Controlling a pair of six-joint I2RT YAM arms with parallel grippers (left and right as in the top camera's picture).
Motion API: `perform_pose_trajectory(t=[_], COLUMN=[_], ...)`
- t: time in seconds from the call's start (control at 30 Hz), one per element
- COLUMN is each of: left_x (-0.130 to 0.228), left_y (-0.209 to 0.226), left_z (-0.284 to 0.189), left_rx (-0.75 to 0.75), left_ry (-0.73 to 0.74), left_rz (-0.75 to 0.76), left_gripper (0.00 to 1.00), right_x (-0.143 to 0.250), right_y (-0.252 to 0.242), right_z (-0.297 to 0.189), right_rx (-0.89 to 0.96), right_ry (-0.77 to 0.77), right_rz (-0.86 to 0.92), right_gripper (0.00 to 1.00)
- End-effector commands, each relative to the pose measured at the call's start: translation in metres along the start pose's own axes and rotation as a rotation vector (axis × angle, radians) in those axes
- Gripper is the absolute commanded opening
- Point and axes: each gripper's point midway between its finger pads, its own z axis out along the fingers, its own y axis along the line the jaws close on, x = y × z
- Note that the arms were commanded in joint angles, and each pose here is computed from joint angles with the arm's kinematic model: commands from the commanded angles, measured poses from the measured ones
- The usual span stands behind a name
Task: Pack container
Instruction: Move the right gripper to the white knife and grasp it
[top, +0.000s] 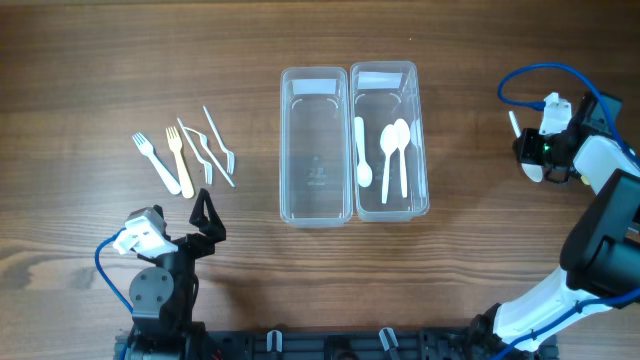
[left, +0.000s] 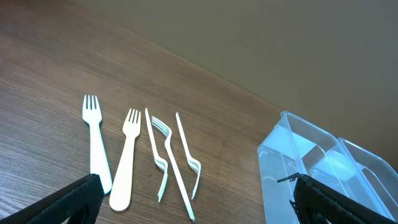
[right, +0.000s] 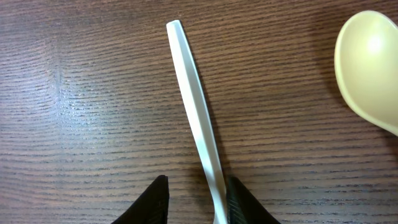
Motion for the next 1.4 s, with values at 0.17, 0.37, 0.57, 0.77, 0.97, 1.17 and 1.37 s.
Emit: perform_pose_trajectory(t=[0.17, 0.37, 0.57, 0.77, 0.97, 1.17, 1.37], left_x=[0.0, 0.0, 0.0, 0.0, 0.0, 0.0, 0.0], left_y=[0.001, 0.001, 0.001, 0.001, 0.001, 0.001, 0.001], left_z=[0.0, 0.0, 0.0, 0.0, 0.0, 0.0, 0.0], left_rx=[0.001, 0.001, 0.001, 0.001, 0.001, 0.001, 0.001], left_ry=[-0.002, -0.002, -0.002, -0.002, -0.002, -0.002, -0.002], left_rz=[0.018, 0.018, 0.018, 0.018, 0.018, 0.018, 0.018], left_gripper=[1.0, 1.0, 1.0, 1.0, 1.0, 1.0, 1.0], right_x=[0.019, 0.019, 0.017, 0.004, -0.015, -0.028, -0.044], right_y=[-0.003, 0.0, 0.003, 0.011, 0.041, 0.06, 0.114], right_z=[0.008, 0.009, 0.01, 0.011, 0.004, -0.017, -0.053], right_rx=[0.044, 0.06, 0.046, 0.007, -0.169, -0.263, -0.605], right_ry=[0.081, 0.093, 0.08, 0.024, -0.048, -0.089, -0.173], right_rz=[-0.097, -0.136, -0.076, 0.04, 0.081, 0.097, 0.07], right_gripper=[0.46, 0.4, 0.06, 0.04, 0.04, 0.04, 0.04])
